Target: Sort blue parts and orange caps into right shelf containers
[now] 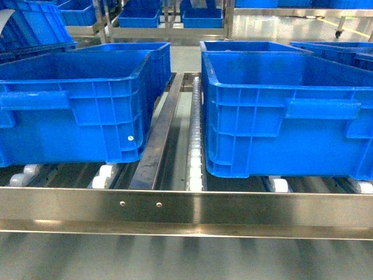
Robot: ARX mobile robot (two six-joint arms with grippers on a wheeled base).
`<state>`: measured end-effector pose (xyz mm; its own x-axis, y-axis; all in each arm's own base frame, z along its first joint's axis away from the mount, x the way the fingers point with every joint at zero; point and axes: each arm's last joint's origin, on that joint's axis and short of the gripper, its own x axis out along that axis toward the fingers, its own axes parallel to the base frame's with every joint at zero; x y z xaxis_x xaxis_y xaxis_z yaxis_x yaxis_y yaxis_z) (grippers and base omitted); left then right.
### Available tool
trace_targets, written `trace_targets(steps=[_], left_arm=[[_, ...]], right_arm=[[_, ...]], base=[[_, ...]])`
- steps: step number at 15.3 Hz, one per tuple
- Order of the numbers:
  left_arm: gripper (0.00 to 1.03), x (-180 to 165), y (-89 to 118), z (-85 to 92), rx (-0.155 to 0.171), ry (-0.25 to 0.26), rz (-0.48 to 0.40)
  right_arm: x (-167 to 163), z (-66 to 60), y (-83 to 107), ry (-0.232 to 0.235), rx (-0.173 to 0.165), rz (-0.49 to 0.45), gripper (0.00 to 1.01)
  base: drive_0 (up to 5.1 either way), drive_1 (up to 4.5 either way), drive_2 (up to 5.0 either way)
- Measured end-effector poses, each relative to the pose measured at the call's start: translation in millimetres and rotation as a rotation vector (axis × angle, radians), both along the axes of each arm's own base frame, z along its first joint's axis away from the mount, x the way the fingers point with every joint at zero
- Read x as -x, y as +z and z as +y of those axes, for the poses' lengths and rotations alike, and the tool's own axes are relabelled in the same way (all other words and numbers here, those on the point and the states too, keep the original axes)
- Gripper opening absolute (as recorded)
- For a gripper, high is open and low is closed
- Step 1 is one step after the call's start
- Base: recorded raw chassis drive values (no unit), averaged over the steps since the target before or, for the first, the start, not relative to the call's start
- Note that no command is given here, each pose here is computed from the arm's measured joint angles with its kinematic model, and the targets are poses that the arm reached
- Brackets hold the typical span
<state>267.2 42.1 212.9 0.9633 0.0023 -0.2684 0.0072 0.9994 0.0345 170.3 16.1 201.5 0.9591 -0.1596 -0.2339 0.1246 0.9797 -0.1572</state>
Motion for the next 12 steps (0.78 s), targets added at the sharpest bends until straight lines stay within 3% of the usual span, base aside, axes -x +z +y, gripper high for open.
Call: trace_targets(steps=[12], left_arm=[[0.43, 0.0, 0.0, 0.0, 0.0, 0.0, 0.0]], right_arm=[[0.0, 0.0, 0.0, 0.0, 0.0, 0.0, 0.43]], base=[[0.0, 0.0, 0.0]])
